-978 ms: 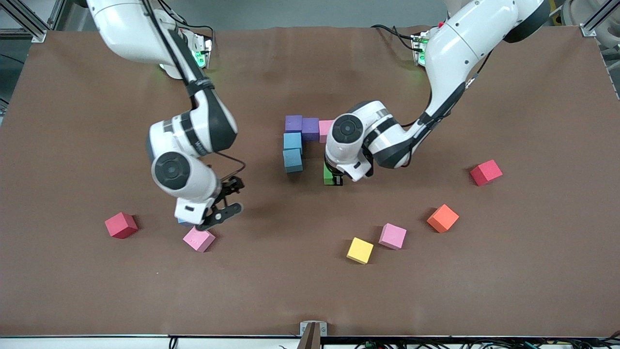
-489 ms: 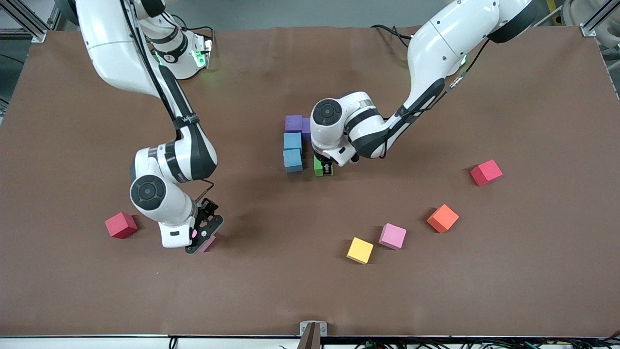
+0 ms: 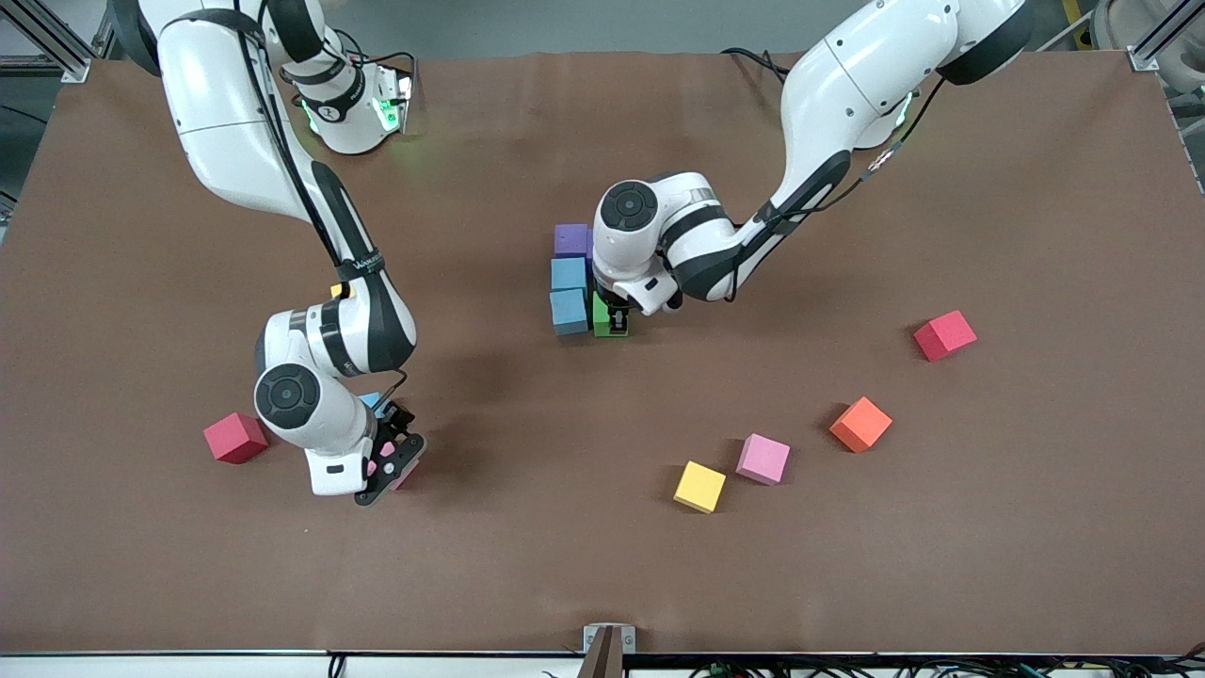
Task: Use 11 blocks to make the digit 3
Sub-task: 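Place the green block beside the blue blocks while the right gripper grasps pink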
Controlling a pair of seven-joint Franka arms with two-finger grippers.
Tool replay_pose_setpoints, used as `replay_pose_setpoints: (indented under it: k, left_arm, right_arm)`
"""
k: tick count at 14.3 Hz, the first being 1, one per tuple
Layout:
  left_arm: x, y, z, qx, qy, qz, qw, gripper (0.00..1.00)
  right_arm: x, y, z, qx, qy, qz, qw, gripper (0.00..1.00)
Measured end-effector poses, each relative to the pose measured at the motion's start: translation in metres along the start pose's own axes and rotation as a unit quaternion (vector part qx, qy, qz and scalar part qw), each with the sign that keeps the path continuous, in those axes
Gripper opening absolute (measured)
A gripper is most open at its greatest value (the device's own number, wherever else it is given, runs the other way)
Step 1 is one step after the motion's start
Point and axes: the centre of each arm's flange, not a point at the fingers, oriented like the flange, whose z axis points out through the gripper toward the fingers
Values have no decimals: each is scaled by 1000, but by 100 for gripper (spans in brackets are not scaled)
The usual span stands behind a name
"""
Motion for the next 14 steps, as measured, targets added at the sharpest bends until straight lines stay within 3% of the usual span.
replay_pose_setpoints:
  k: [10,14]
  left_arm:
    - [-3,-1,2,-2,-13,1,1000,59]
    - [-3,-1,2,-3,-14,1,1000,59]
  right_arm:
    - [-4,12,34,-5,0,7,1000,100]
    - [-2,10,42,0,1,11,1000,63]
